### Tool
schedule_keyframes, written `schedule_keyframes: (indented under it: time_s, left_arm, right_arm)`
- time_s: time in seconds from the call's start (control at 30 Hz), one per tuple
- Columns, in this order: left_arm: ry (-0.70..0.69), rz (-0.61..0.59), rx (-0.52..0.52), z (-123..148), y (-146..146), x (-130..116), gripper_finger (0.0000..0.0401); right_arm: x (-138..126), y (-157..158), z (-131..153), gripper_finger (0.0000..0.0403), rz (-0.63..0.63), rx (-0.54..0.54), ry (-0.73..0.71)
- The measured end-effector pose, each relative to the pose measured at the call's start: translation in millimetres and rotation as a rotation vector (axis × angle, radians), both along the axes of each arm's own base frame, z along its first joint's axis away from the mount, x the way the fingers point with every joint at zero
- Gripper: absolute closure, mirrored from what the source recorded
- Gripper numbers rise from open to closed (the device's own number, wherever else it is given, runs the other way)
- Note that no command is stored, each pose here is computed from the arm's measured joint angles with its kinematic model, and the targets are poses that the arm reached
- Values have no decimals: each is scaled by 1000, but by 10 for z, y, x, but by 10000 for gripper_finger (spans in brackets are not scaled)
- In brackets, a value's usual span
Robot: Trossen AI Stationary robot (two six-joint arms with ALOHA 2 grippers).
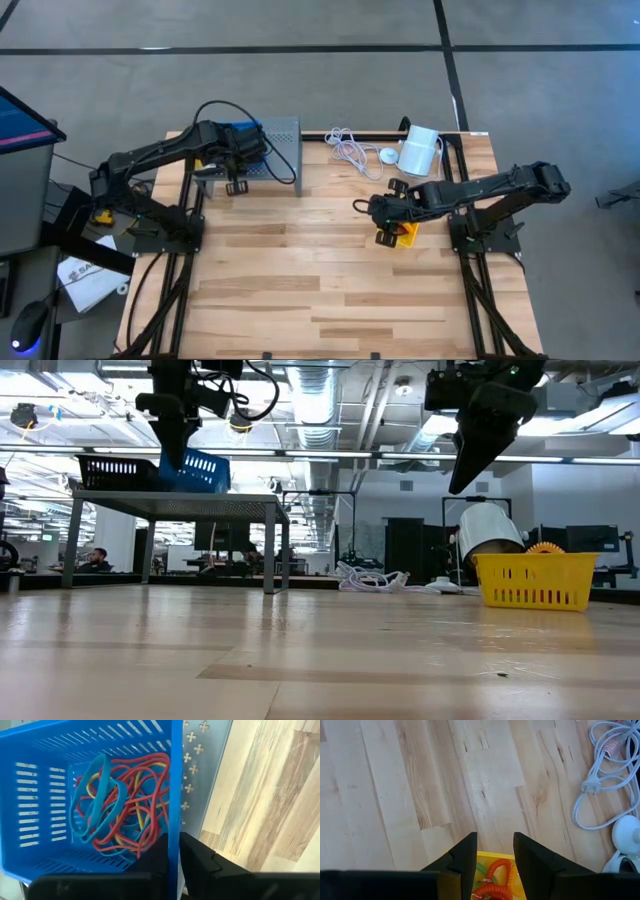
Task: Pick & Place Office Desk Supplies
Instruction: Put the blue basket containing the rubber bands on the shelf
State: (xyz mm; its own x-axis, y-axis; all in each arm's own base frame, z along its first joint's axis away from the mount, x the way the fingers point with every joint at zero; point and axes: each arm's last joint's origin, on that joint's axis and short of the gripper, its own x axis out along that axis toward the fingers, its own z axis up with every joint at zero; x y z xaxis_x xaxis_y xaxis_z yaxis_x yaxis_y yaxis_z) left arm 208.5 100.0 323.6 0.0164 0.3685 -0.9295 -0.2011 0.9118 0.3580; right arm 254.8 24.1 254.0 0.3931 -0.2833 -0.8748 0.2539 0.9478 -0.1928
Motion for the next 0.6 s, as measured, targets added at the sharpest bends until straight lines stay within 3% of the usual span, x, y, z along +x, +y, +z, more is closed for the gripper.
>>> schedule_keyframes:
  time_s: [0.6]
  left_arm:
    - [-1, -2, -15, 36, -9, -9, 307]
  right_arm:
    - [-24, -7, -10, 280, 12, -9, 32]
